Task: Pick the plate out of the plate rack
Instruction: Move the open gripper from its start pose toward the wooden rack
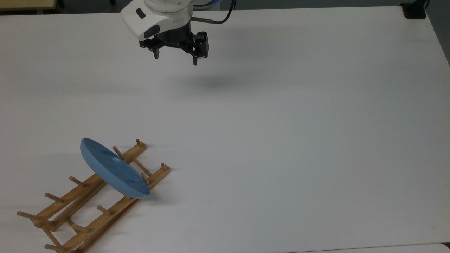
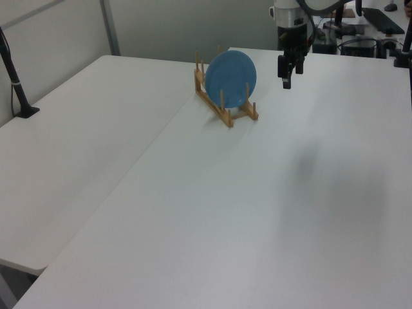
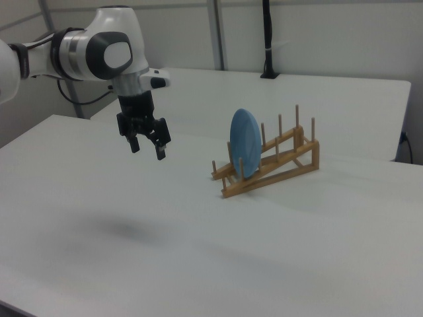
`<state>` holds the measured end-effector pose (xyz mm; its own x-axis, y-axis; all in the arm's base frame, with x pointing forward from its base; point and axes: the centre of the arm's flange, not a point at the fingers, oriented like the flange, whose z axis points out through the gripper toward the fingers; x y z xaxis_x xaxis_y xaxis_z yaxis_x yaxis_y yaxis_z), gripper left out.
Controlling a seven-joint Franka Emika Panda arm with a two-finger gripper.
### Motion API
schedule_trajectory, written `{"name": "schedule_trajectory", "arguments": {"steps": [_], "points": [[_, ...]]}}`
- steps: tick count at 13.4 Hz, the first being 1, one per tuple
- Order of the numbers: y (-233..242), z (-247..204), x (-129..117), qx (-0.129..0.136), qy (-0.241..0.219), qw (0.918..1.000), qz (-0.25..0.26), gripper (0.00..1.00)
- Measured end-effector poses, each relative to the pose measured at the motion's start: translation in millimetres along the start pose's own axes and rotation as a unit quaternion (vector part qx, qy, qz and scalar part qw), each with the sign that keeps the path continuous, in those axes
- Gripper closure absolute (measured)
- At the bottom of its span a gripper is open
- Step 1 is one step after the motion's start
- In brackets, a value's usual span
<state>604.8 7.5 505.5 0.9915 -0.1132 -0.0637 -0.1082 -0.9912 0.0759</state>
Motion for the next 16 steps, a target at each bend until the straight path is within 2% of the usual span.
{"name": "schedule_trajectory", "arguments": {"steps": [16], "points": [[3.1, -5.8, 3.0, 0.001, 0.007, 1.0000, 0.003, 0.00]]}}
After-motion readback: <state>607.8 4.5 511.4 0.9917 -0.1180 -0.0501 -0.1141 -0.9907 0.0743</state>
